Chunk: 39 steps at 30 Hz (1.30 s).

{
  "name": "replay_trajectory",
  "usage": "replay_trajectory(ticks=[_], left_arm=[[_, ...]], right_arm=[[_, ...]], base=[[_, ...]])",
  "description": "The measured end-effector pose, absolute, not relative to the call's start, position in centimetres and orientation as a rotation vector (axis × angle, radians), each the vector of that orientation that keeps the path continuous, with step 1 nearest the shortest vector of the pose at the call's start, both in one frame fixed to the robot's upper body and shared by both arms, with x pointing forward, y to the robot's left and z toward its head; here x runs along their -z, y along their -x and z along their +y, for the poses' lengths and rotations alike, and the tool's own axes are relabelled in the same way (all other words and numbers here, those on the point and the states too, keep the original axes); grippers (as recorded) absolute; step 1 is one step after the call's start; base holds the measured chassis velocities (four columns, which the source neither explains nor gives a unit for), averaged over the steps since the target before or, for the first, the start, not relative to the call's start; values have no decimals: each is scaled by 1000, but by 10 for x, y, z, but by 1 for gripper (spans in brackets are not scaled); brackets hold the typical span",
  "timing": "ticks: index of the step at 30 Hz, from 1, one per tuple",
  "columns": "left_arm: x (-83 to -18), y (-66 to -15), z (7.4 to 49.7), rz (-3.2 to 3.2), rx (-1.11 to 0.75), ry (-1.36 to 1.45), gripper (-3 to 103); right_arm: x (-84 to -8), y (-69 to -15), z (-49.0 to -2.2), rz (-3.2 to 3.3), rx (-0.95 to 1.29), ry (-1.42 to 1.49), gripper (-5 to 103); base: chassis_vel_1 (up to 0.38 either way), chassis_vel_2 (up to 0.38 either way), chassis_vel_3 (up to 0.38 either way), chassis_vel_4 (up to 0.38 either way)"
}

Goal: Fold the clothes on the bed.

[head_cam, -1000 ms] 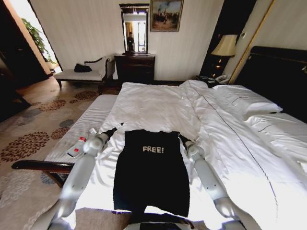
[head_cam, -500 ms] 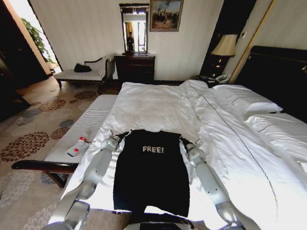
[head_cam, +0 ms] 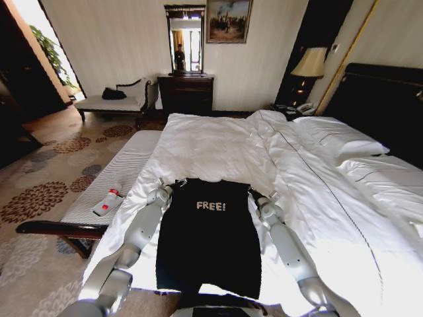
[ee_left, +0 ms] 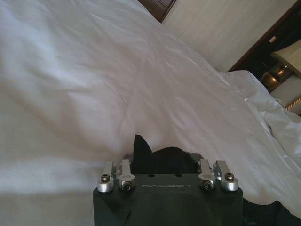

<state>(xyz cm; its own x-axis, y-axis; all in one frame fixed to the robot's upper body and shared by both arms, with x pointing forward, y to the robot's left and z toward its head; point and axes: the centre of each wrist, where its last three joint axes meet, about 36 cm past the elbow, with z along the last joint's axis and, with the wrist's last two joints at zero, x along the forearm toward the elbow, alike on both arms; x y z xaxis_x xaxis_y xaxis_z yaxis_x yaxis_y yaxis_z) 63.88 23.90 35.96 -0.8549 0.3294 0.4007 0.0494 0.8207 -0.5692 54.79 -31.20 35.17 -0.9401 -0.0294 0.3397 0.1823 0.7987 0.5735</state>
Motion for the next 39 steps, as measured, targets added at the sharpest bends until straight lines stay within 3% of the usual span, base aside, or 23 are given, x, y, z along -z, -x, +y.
replay_trajectory(ticks=[7, 15, 27, 39], left_arm=[[-362, -632, 260, -2541, -777, 242, 24], [-365, -624, 280, -2566, -801, 254, 1], [-393, -624, 309, -2616, -863, 269, 0], [-477, -663, 336, -2745, -944, 330, 0]], right_arm=[[-352, -546, -312, -2663, 896, 125, 0], [-376, -546, -307, -2690, 909, 79, 0], [-436, -546, -293, -2740, 913, -51, 0], [-507, -591, -290, -2859, 894, -187, 0]], base=[[0, 0, 0, 0], [0, 0, 0, 0], [0, 0, 0, 0], [0, 0, 0, 0]])
